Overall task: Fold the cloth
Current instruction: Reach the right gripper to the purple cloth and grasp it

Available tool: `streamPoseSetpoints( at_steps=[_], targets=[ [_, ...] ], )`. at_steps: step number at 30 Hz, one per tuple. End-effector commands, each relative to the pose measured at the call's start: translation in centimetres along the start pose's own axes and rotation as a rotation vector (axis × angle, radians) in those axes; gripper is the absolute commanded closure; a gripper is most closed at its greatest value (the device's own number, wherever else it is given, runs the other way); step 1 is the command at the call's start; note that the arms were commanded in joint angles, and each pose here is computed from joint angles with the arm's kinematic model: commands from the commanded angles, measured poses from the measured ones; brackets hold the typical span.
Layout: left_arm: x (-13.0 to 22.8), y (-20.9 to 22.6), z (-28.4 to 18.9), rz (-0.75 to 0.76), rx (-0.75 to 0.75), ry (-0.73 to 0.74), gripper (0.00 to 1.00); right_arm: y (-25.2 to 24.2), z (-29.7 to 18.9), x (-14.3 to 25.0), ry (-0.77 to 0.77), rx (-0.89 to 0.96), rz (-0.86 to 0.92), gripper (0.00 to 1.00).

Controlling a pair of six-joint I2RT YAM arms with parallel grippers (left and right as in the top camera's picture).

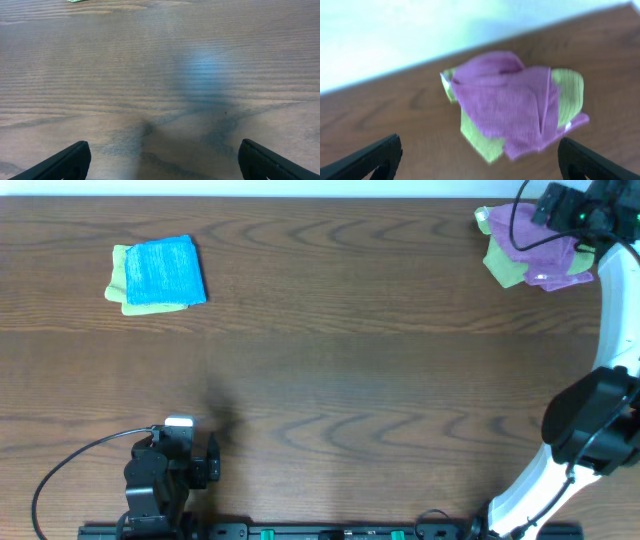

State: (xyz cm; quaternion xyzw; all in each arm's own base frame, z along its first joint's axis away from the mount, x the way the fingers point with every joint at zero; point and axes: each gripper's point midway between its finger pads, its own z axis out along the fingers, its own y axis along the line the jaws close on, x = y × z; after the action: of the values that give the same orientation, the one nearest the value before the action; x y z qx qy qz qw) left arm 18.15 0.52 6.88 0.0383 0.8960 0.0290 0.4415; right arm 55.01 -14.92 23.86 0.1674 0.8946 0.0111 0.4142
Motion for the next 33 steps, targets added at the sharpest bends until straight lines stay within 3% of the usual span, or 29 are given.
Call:
streamPoseSetpoints(
  at_steps=[1,14,23,33],
  targets=[
    [1.0,-0.2,0.4,0.017,0.010,0.027,0.05,-0.3,0.1,-1.5,-0.055,0.001,-0.015,0.01],
    [1.0,-0.2,0.4,0.017,0.010,0.027,0.05,-3.4,8.4,0.0,-0.091,0.083,0.030,0.10],
    [1.0,-0.2,0.4,0.017,0.010,0.027,0.05,-7.0,12.4,3.9,-0.011,0.141,0.109,0.11],
    [1.0,-0.2,0.4,0.017,0.010,0.027,0.05,-7.5,14.0,8.3,0.127,0.148,0.146,0.09]
  ],
)
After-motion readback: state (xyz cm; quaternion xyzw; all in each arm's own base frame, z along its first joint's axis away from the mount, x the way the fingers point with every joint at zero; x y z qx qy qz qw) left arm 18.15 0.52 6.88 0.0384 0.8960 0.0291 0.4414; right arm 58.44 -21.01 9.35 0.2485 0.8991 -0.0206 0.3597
